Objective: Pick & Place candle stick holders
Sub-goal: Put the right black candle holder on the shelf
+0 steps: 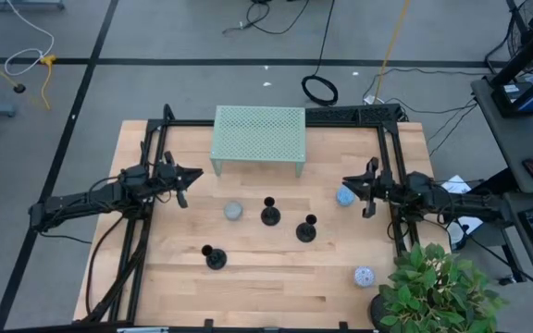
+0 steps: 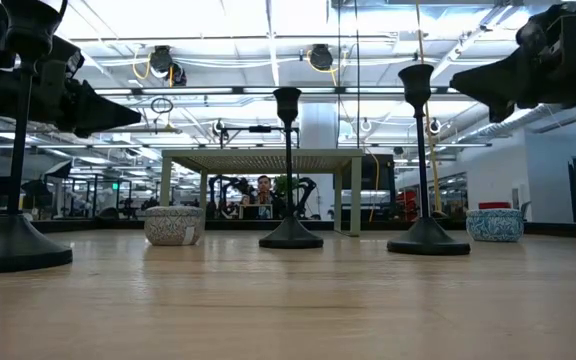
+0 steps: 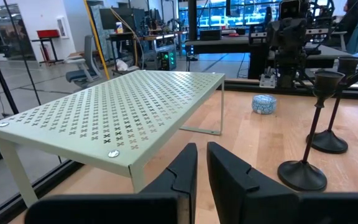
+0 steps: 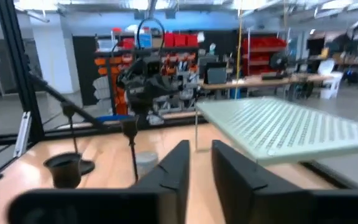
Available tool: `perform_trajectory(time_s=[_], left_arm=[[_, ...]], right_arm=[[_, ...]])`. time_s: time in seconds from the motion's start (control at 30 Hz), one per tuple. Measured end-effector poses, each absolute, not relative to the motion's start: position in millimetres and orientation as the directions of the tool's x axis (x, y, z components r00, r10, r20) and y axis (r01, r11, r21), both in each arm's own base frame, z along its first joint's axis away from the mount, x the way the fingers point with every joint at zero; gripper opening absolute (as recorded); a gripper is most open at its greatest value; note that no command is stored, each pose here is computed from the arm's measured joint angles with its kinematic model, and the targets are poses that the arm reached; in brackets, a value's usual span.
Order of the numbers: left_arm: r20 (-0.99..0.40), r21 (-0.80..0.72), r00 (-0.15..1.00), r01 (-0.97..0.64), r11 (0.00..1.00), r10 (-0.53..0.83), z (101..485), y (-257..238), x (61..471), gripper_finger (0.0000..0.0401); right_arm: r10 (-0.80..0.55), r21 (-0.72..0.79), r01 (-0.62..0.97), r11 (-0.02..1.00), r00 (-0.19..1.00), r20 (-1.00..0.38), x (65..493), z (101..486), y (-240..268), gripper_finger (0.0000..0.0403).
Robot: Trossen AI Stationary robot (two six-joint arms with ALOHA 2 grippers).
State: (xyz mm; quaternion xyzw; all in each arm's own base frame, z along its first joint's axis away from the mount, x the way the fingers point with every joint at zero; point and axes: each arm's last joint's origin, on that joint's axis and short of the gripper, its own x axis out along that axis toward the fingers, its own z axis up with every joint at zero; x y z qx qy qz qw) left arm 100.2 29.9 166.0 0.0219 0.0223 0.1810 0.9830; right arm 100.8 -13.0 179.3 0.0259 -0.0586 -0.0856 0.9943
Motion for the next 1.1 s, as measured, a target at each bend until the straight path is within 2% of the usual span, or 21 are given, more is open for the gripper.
perform_trajectory(time_s=[0.23,0.37,0.5,0.63,0.9,1.0,1.1], left_arm=[[-0.032,0.051,0.934,-0.355,0.934,0.357,166.4,29.9,100.3,0.004],[0.033,0.005,0.934,-0.357,0.934,0.356,172.7,29.9,100.3,0.004],[0.122,-0.101,0.927,-0.344,0.934,0.354,181.4,29.7,99.6,0.004],[0.184,-0.132,0.918,-0.332,0.934,0.352,187.3,29.5,98.7,0.004],[0.275,-0.126,0.897,-0.324,0.937,0.347,196.1,29.0,96.7,0.004],[0.302,-0.137,0.889,-0.318,0.938,0.345,198.9,28.7,95.9,0.004],[0.308,-0.164,0.887,-0.307,0.937,0.344,199.5,28.7,95.7,0.004]], right_arm=[[0.072,0.052,-0.081,0.995,0.984,0.163,110.0,185.8,-6.9,0.0172],[0.1,0.09,-0.108,0.99,0.99,0.098,120.0,179.5,-7.1,0.0204],[0.106,0.139,-0.104,0.985,0.994,-0.005,130.3,168.0,-7.9,0.0212],[0.143,0.165,-0.127,0.978,0.985,-0.091,138.8,156.8,-3.8,0.0208],[0.259,0.128,-0.246,0.961,0.961,-0.097,153.6,148.6,14.6,0.0206],[0.246,0.098,-0.235,0.967,0.963,-0.113,159.8,142.9,18.6,0.0206],[0.184,0.087,-0.171,0.981,0.965,-0.187,165.3,131.5,18.3,0.0206]])
